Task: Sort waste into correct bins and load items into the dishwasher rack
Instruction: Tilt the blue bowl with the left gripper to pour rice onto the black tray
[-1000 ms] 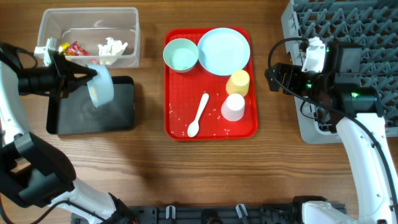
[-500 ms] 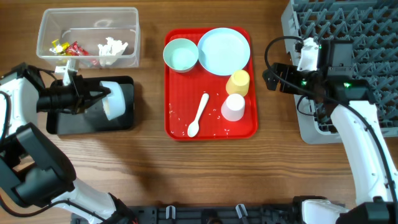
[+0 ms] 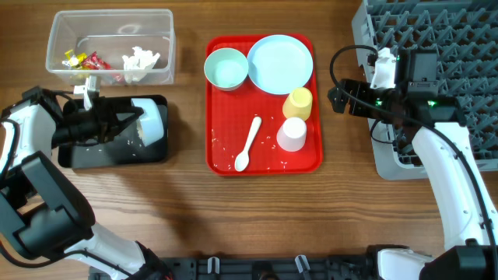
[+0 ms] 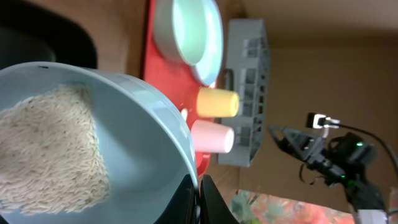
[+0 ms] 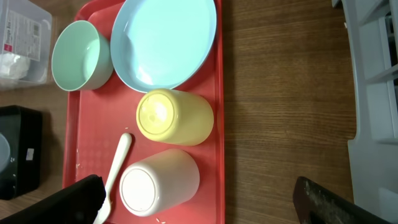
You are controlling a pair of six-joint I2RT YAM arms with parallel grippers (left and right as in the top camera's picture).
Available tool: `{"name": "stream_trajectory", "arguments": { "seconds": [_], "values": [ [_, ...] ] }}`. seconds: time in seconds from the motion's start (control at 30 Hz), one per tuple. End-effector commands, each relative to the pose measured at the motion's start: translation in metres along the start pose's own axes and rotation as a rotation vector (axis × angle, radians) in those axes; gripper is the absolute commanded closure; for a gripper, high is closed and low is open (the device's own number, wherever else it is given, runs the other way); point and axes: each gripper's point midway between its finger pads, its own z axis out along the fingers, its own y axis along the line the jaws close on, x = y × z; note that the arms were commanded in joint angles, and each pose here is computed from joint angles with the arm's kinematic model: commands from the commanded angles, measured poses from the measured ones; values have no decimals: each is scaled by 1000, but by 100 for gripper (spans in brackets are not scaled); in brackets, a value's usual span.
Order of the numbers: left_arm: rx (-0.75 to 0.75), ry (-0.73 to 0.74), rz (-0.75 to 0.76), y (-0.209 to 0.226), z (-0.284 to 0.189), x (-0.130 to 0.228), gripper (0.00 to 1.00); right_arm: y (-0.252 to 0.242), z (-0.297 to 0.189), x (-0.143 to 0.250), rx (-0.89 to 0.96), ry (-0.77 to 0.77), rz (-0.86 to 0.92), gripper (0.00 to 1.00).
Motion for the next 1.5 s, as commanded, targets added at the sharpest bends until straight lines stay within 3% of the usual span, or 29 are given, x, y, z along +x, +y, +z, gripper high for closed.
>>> {"name": "stream_trajectory", "arguments": {
  "seconds": [0.0,0.6,1.47],
  "values": [
    [127,-76,18,-18,-13,-8,96,0,0,-4,7,-6,1,0],
    [355,-192,-4,-40,-37,-18,96,0,0,-5,7,-7,0,0],
    [389,-192,-44,-45,-39,-18,96,0,0,-5,7,-7,0,0]
  ]
}}
